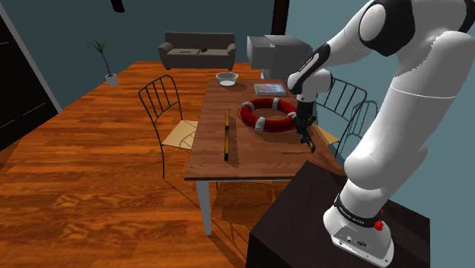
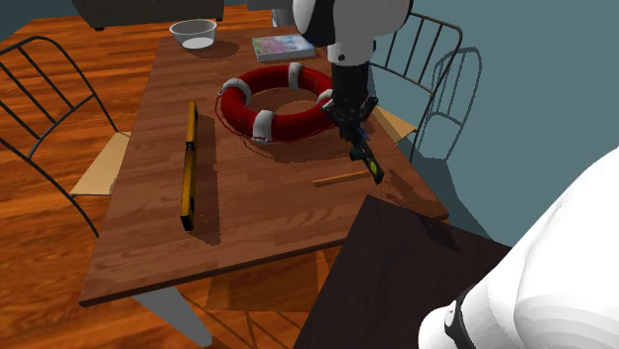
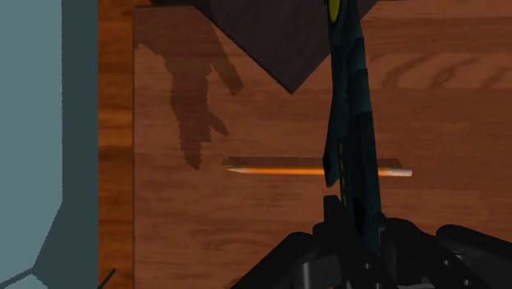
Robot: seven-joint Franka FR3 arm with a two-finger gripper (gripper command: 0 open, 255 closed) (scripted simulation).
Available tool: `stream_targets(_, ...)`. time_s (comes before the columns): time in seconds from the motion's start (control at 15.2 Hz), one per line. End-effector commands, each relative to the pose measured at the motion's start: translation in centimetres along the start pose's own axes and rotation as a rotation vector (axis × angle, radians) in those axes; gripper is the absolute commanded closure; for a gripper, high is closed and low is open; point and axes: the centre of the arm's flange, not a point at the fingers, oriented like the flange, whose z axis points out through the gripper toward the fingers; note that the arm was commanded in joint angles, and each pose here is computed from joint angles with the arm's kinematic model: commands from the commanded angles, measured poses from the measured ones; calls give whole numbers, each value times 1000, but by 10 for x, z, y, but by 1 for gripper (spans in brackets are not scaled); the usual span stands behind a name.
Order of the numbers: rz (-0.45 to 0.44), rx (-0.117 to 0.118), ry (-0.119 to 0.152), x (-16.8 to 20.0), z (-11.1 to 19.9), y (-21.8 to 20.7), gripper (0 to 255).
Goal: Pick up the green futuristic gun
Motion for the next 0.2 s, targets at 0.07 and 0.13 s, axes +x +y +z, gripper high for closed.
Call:
stream_targets(0.07,0,0,0,-3,-11,1,255)
stream_targets(0.13,0,0,0,-3,-11,1,255)
